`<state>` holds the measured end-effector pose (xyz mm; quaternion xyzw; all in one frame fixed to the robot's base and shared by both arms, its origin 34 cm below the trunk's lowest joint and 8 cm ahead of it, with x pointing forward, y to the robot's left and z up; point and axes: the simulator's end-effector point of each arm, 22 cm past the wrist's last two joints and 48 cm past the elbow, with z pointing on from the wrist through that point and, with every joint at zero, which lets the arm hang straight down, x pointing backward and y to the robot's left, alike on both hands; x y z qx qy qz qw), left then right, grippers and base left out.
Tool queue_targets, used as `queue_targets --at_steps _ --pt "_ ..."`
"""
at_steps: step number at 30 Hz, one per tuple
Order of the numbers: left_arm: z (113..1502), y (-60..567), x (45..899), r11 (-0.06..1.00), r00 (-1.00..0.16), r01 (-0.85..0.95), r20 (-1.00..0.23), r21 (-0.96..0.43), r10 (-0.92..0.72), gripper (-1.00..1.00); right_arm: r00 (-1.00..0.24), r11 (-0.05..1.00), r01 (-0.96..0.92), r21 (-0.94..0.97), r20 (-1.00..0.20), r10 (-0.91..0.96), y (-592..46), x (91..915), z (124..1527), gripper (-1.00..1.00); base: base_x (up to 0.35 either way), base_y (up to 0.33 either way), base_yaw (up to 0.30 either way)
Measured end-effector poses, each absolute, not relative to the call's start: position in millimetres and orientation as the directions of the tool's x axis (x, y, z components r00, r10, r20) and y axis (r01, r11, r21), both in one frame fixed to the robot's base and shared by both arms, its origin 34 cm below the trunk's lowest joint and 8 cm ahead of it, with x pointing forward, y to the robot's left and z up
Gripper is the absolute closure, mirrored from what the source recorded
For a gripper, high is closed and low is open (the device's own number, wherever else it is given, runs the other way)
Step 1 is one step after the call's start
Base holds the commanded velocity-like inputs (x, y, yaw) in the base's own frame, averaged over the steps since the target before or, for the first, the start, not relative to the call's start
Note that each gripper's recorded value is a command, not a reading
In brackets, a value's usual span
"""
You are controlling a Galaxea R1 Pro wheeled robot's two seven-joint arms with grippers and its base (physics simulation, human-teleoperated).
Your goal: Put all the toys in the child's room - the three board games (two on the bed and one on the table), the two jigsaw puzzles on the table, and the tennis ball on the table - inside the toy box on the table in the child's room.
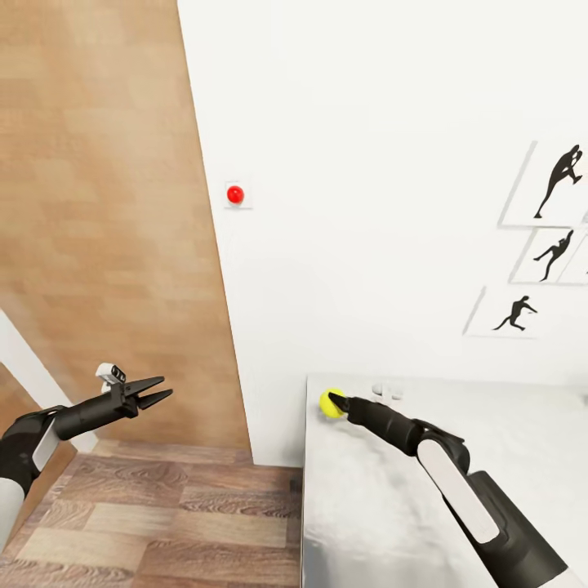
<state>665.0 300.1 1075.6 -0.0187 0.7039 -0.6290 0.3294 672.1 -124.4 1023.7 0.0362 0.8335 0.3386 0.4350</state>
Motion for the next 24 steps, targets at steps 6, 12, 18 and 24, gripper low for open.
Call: queue_targets --at_steps 6,12,18,24 --pt "1080 296 664 0.205 -0.782 0.396 -0.445 -0.895 -0.436 -1.00 -0.626 0.733 -0.240 0.636 -0.679 0.384 -119 668 1035 1.00 0.000 0.000 0.000" --pt "1085 295 663 0.204 -0.779 0.404 -0.453 -0.892 -0.434 -1.00 -0.623 0.704 -0.257 0.662 -0.670 0.403 -113 664 1050 1.00 0.000 0.000 0.000" --pt "1090 295 662 0.204 -0.774 0.413 -0.460 -0.887 -0.434 -1.00 -0.618 0.696 -0.262 0.669 -0.670 0.411 -112 656 1056 1.00 0.000 0.000 0.000" --pt "1095 295 661 0.205 -0.770 0.421 -0.468 -0.883 -0.434 -1.00 -0.609 0.695 -0.269 0.667 -0.677 0.414 -113 655 1063 1.00 0.000 0.000 0.000"
